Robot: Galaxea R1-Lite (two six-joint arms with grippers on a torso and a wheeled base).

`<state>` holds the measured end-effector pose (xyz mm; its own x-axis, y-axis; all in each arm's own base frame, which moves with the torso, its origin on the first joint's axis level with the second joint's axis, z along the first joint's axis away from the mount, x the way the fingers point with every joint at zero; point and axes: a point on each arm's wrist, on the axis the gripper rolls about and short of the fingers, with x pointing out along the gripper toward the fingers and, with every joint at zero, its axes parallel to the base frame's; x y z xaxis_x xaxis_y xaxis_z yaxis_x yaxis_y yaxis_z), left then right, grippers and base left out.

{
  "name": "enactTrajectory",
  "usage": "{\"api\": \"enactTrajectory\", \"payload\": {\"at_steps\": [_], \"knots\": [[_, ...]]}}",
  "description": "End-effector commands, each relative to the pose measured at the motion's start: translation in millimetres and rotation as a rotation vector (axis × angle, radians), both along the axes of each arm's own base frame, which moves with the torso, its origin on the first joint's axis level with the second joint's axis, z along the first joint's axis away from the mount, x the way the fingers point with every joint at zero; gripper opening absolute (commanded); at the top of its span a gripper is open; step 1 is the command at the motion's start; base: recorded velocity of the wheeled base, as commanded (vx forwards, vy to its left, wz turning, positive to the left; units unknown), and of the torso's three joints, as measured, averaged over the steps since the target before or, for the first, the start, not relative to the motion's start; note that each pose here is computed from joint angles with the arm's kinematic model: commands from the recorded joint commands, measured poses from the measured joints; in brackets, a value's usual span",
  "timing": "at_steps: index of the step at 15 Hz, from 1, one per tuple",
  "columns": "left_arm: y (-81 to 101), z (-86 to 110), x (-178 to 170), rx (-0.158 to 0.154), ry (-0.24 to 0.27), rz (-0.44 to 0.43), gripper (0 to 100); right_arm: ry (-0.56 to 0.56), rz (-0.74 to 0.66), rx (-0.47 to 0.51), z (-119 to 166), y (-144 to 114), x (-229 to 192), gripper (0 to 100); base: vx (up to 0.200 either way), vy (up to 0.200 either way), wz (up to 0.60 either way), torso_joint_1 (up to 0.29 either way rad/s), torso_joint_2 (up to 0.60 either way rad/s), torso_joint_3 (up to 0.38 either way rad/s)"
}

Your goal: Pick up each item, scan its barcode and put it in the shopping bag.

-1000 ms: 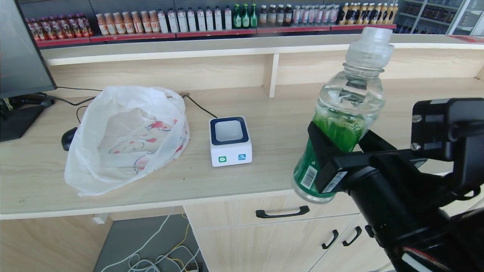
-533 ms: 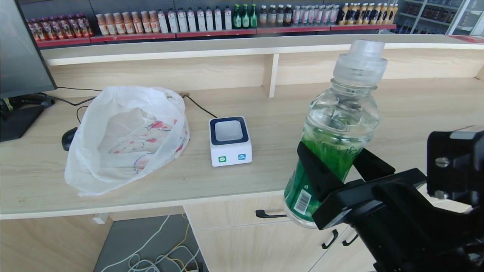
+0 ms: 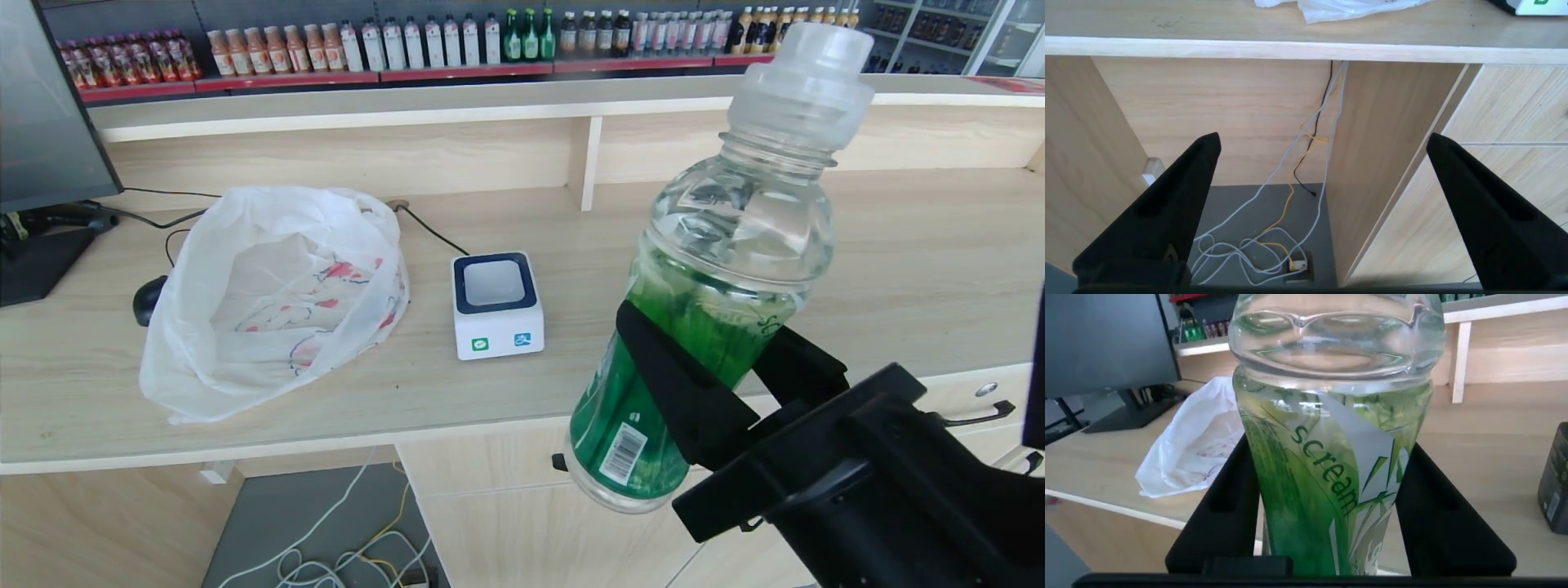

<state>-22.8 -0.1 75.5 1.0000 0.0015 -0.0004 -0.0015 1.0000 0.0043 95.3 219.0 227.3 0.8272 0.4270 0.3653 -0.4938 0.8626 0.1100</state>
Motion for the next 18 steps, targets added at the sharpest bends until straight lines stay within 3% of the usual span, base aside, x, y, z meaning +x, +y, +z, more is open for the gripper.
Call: {"api": "enactTrajectory", "payload": {"at_steps": [1, 6, 11, 18], "knots": [[0.0, 0.0, 0, 0.0, 0.0, 0.0, 100, -0.002, 0.03, 0.013, 2, 3, -4, 0, 0.0, 0.0, 0.0, 0.0, 0.0, 0.0], [0.0, 0.0, 0, 0.0, 0.0, 0.0, 100, -0.017, 0.138, 0.052, 10, 10, -9, 0, 0.0, 0.0, 0.0, 0.0, 0.0, 0.0], [0.0, 0.0, 0, 0.0, 0.0, 0.0, 100, -0.003, 0.261, 0.164, 33, 21, -7, 0, 0.0, 0.0, 0.0, 0.0, 0.0, 0.0], [0.0, 0.0, 0, 0.0, 0.0, 0.0, 100, 0.122, 0.234, 0.315, 44, -4, 15, 0, 0.0, 0.0, 0.0, 0.0, 0.0, 0.0]]}}
